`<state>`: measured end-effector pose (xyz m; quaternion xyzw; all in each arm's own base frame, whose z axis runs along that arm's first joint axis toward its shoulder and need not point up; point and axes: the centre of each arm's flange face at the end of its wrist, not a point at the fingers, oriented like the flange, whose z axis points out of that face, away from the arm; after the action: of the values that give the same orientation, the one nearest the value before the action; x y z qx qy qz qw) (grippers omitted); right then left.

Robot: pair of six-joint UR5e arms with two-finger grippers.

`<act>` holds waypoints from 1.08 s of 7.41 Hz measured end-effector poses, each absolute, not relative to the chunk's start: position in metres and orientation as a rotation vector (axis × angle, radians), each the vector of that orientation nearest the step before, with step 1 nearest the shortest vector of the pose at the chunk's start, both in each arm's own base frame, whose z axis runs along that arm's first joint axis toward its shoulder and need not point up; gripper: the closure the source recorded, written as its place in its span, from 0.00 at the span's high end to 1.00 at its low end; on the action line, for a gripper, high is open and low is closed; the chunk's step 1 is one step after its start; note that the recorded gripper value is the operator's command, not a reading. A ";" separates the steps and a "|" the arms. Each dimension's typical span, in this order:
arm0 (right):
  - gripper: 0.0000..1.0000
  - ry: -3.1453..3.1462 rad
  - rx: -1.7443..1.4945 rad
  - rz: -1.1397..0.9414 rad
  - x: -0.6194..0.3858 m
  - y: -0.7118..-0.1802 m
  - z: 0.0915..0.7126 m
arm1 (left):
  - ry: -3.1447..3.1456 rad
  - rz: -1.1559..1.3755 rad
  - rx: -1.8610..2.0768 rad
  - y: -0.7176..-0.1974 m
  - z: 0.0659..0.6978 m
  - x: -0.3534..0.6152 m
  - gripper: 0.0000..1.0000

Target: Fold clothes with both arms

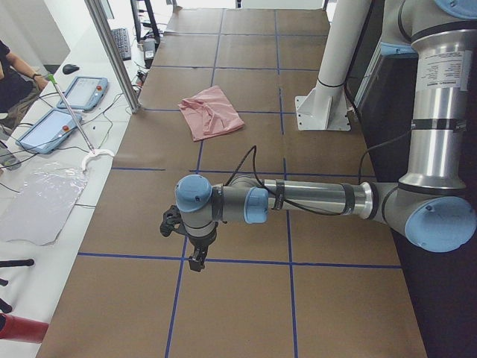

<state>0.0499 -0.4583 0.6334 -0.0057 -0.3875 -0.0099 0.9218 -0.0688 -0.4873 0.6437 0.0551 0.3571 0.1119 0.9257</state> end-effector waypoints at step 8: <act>1.00 -0.796 -0.012 -0.016 0.051 -0.458 0.634 | 0.734 0.224 0.114 -0.489 0.641 -0.068 1.00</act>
<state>0.0510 -0.4579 0.6337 -0.0059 -0.3875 -0.0079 0.9218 -0.0680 -0.4891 0.6413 0.0554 0.3578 0.1091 0.9258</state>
